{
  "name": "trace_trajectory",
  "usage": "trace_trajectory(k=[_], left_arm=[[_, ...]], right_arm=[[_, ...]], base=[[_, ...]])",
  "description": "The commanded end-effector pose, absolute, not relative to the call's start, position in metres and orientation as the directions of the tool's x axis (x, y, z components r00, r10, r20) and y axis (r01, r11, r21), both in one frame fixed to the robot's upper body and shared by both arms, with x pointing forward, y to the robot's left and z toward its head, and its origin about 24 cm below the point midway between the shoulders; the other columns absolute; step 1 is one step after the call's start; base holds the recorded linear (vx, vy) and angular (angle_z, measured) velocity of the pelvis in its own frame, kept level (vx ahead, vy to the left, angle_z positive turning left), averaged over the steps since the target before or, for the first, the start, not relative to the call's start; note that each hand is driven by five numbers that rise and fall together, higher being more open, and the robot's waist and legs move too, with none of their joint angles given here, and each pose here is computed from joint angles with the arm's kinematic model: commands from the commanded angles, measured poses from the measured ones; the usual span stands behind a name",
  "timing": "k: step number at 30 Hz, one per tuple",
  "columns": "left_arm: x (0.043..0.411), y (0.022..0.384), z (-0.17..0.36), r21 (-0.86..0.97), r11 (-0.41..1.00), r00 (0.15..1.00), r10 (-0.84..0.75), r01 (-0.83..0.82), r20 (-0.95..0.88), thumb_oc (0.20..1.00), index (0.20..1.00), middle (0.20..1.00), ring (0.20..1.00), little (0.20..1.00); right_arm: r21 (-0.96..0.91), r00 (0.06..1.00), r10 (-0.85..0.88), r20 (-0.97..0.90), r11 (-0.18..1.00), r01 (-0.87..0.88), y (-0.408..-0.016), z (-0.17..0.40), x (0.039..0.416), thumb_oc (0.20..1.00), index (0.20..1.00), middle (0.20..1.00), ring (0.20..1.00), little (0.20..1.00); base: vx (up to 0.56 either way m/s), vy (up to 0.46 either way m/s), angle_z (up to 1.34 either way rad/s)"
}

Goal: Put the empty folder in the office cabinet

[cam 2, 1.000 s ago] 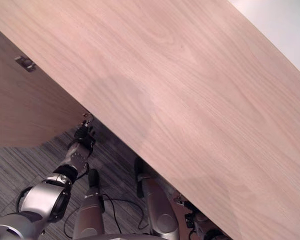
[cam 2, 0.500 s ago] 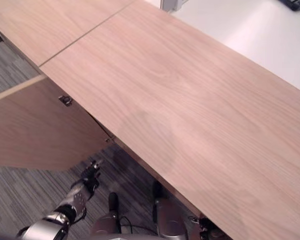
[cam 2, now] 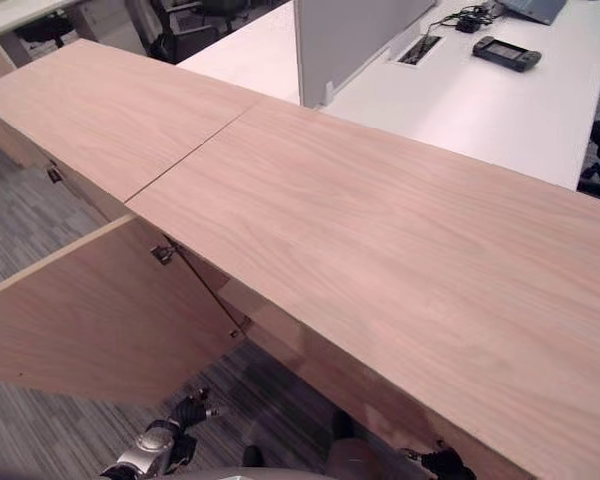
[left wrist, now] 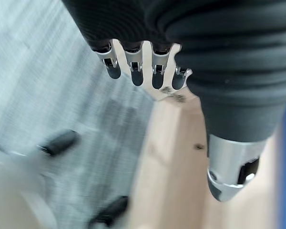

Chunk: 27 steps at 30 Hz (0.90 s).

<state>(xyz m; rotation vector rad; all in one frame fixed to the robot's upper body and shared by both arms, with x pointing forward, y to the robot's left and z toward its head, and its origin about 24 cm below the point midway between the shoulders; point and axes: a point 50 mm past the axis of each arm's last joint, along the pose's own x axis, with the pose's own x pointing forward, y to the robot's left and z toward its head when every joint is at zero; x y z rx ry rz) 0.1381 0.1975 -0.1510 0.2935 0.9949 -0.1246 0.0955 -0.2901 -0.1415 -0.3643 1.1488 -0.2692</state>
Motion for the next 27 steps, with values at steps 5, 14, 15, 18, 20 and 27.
trace_trajectory(k=[5, 14, 15, 18, 20, 27], left_arm=[[0.083, 0.235, -0.161, 0.236, 0.924, 0.37, 0.115, 0.301, -0.922, 1.0, 1.0, 1.0, 1.0, 1.0], [0.07, 0.216, -0.168, 0.173, 0.94, 0.332, 0.069, 0.295, -0.941, 1.0, 1.0, 1.0, 1.0, 1.0], [0.07, 0.216, -0.168, 0.173, 0.94, 0.333, 0.069, 0.295, -0.941, 1.0, 1.0, 1.0, 1.0, 1.0], [0.085, 0.212, -0.166, 0.176, 0.941, 0.373, 0.058, 0.289, -0.926, 1.0, 1.0, 1.0, 1.0, 1.0], [0.091, 0.208, -0.165, 0.175, 0.945, 0.391, 0.055, 0.278, -0.919, 1.0, 1.0, 1.0, 1.0, 1.0], [0.099, 0.203, -0.163, 0.167, 0.939, 0.422, 0.026, 0.3, -0.906, 1.0, 1.0, 1.0, 1.0, 1.0]], right_arm=[[-0.325, 0.381, -0.275, -0.883, 0.943, -0.073, -0.255, -0.155, 0.094, 1.0, 1.0, 1.0, 1.0, 1.0], [-0.395, 0.381, -0.341, -0.86, 0.916, -0.073, -0.277, -0.146, 0.105, 1.0, 1.0, 1.0, 1.0, 1.0], [-0.395, 0.381, -0.341, -0.86, 0.916, -0.073, -0.277, -0.146, 0.105, 1.0, 1.0, 1.0, 1.0, 1.0], [-0.41, 0.4, -0.361, -0.842, 0.911, -0.041, -0.284, -0.141, 0.114, 1.0, 1.0, 1.0, 1.0, 1.0], [-0.417, 0.399, -0.363, -0.842, 0.907, -0.054, -0.286, -0.14, 0.115, 1.0, 1.0, 1.0, 1.0, 1.0], [-0.432, 0.362, -0.365, -0.858, 0.894, -0.122, -0.292, -0.141, 0.104, 1.0, 1.0, 1.0, 1.0, 1.0]], base=[[-0.26, 0.064, -0.72], [-0.21, -0.12, -0.7], [-0.23, -0.073, -0.16], [-0.28, -0.035, -0.17], [-0.15, 0.037, -0.41], [-0.1, 0.098, -0.1]])
